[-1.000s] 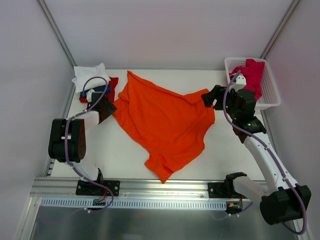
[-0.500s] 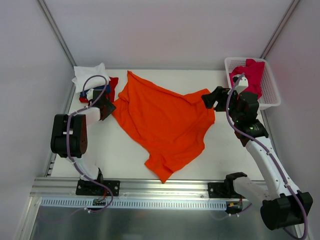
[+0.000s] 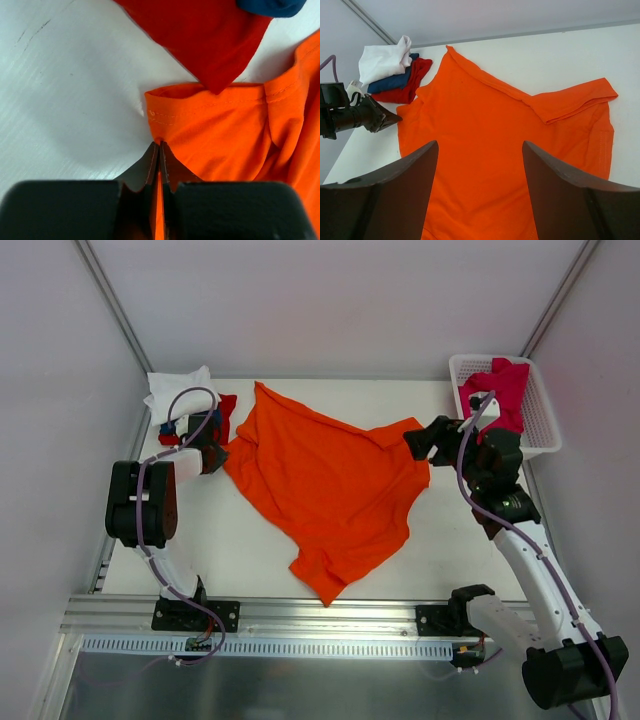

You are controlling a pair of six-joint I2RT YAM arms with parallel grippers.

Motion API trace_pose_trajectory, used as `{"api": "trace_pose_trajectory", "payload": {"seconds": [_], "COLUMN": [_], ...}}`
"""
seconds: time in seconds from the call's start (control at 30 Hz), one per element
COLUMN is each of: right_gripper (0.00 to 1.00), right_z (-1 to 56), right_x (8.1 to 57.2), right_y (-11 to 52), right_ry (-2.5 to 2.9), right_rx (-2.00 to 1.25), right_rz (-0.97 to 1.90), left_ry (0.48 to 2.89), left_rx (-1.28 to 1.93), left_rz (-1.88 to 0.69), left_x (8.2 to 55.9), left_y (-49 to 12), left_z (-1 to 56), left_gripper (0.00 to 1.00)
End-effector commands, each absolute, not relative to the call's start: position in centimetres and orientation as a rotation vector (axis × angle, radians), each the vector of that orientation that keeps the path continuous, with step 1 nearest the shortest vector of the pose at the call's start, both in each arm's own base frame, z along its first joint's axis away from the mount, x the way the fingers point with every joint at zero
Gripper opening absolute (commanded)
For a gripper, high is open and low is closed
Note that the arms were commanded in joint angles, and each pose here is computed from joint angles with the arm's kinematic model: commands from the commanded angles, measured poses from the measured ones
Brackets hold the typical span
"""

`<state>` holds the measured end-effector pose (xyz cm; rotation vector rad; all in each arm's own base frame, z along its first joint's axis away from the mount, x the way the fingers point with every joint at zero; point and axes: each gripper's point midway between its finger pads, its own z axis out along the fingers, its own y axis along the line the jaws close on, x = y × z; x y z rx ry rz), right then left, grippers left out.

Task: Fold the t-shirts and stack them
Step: Flatten out the tshirt

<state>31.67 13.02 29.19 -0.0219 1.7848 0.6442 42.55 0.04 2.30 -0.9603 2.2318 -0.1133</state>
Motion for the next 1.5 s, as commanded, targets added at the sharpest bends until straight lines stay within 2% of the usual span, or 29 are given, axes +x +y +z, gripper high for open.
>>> {"api": "trace_pose_trajectory", "payload": {"seconds": [0.0,0.6,0.83,1.2,1.47], "right_gripper": [0.72,0.72,0.71,0.71,0.71], "right_z": [30.5,25.7,21.7,15.8,12.4], "right_x": [31.1,33.9,34.1,35.6,37.6], "right_y": [13.8,15.4,16.4,16.8,18.0], "right_ry": [1.737,1.877,1.965,2.128,2.200], "right_rx": [-0.041,-0.048,-0.029,-0.016,0.011], "right_rz": [0.689,0.720,0.759,0.731,0.780], "left_ry": [2.234,2.197,2.230,2.269,2.241], "left_rx": [-0.990,-1.013,-0.981,-0.986,-0.985], "left_rz": [-0.130,-0.223,-0.207,-0.188,-0.194], "left_x": [41.7,29.7,25.5,22.0,21.3], "left_y": [0.0,-3.0,-4.1,-4.5,-4.1], "left_z": [2.5,3.2,2.5,0.9,1.7], "left_gripper": [0.00,0.00,0.00,0.00,0.00]}}
